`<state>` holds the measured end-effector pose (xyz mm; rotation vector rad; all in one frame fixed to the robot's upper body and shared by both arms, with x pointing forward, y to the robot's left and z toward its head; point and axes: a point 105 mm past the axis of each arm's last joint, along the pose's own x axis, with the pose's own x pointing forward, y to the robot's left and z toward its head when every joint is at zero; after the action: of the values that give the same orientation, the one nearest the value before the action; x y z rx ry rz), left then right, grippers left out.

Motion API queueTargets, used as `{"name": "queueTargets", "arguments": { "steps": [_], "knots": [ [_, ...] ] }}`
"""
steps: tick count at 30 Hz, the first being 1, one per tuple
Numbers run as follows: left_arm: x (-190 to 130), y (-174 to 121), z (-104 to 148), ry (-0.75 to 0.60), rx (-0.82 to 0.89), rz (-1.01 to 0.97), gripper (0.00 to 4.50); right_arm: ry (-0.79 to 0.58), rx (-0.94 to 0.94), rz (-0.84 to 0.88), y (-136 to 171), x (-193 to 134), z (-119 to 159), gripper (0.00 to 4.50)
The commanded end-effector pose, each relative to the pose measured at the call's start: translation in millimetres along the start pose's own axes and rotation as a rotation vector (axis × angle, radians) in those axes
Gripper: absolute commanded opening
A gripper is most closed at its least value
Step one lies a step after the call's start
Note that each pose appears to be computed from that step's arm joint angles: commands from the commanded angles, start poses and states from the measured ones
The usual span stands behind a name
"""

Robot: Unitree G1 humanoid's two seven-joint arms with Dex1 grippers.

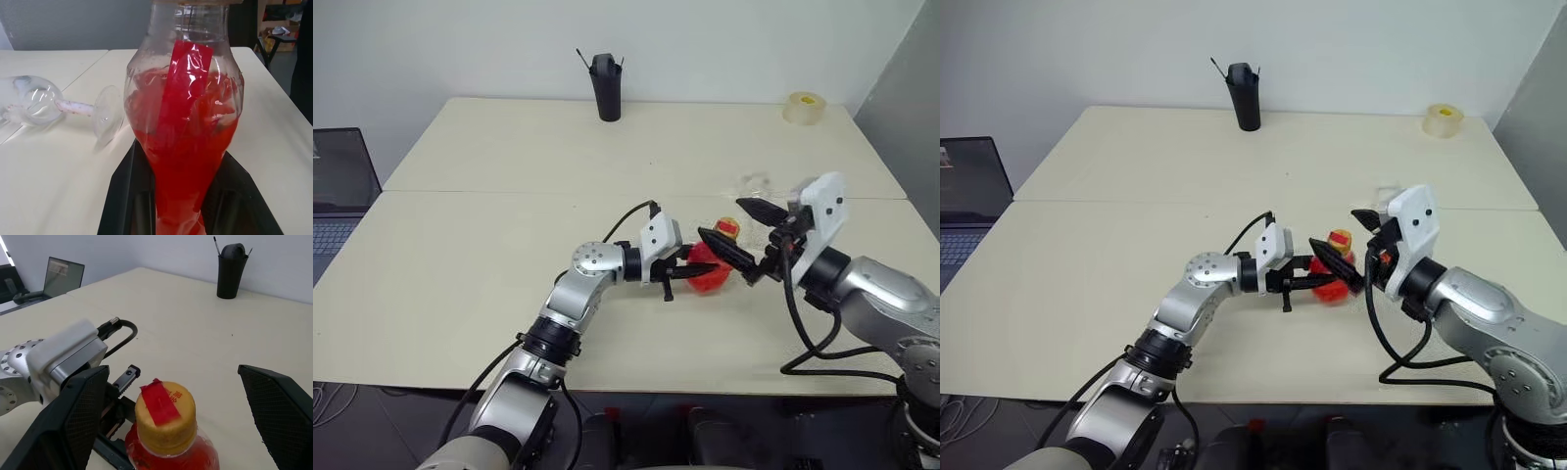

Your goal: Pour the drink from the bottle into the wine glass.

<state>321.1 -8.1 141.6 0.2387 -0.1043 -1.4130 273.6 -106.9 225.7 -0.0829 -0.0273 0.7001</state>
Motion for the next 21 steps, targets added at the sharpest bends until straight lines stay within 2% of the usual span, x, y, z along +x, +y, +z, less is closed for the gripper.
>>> {"name": "queueTargets", "arguments": {
  "steps": [1, 13, 21],
  "knots": [
    [0.9, 0.5, 18.6, -0.059, 0.053, 0.003, 0.75, -0.052, -0.032, -0.016, -0.7, 6.3, 9.7, 4.5],
    [0.9, -1.3, 18.9, -0.062, 0.049, 0.0, 0.75, -0.067, -0.051, -0.068, -13.4, 19.2, 10.5, 4.5],
    [0.9, -1.0, 18.7, -0.059, 0.049, -0.002, 0.75, -0.045, -0.046, -0.083, -16.1, 5.0, 4.0, 4.5]
  ]
}}
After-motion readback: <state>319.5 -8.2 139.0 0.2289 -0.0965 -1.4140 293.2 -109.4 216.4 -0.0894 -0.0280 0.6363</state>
